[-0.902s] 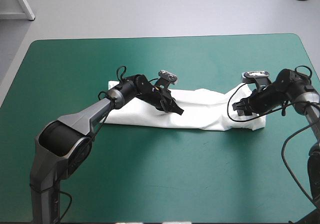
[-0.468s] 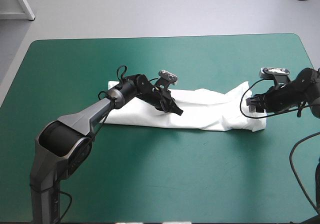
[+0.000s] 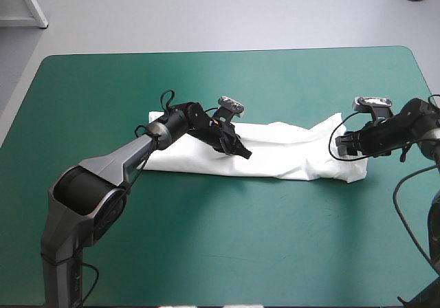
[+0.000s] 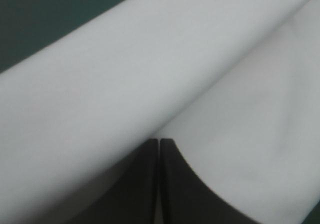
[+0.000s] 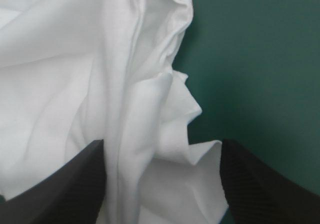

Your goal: Fold the cloth

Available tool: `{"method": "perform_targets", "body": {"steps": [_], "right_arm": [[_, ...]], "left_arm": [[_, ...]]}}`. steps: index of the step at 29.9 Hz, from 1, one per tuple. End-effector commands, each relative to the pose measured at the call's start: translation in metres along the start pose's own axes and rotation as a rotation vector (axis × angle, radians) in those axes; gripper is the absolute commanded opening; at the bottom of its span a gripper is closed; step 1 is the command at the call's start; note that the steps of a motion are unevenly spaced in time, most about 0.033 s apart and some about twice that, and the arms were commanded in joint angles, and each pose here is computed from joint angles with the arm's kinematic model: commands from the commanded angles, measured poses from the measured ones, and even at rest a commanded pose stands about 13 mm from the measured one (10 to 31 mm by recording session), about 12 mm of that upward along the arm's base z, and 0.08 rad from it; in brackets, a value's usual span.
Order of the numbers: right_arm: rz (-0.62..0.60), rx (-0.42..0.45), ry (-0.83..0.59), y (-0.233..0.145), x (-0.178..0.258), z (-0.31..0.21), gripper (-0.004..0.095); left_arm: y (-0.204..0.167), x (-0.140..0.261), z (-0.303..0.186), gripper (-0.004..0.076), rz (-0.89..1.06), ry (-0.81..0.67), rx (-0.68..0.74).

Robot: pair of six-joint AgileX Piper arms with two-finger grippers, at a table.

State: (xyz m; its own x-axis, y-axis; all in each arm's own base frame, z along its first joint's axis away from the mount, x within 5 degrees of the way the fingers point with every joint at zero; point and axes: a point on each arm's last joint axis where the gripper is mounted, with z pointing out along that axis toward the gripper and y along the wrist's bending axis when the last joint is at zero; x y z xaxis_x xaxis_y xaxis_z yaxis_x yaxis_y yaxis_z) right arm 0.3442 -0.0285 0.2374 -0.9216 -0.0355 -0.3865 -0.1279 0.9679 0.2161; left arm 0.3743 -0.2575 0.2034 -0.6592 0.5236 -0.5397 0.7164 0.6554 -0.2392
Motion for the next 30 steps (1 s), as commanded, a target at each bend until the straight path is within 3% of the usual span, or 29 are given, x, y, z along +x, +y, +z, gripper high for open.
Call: {"method": "perform_targets", "body": {"steps": [1, 5, 7, 13, 22, 30], "right_arm": [[0.006, -0.032, -0.048, 0.001, -0.008, -0.001, 0.0617], [0.027, -0.096, -0.008, 0.002, -0.007, 0.016, 0.0591], [0.001, -0.122, 0.008, 0.007, -0.006, 0.019, 0.0528], [-0.05, -0.136, 0.024, 0.024, -0.007, 0.025, 0.0414], [-0.084, -0.185, 0.083, 0.045, -0.005, 0.05, -0.0019], [-0.127, -0.186, -0.049, 0.056, -0.027, 0.012, -0.0017]], "left_arm": [[-0.006, -0.011, -0.021, 0.0019, 0.031, -0.046, -0.017], [-0.006, -0.011, -0.021, 0.0019, 0.033, -0.045, -0.019], [-0.006, -0.011, -0.021, 0.0019, 0.032, -0.045, -0.019], [-0.006, -0.011, -0.021, 0.0019, 0.032, -0.046, -0.023], [-0.006, -0.011, -0.021, 0.0019, 0.028, -0.046, -0.024], [0.002, -0.019, -0.038, 0.0019, 0.007, -0.102, -0.046]]}}
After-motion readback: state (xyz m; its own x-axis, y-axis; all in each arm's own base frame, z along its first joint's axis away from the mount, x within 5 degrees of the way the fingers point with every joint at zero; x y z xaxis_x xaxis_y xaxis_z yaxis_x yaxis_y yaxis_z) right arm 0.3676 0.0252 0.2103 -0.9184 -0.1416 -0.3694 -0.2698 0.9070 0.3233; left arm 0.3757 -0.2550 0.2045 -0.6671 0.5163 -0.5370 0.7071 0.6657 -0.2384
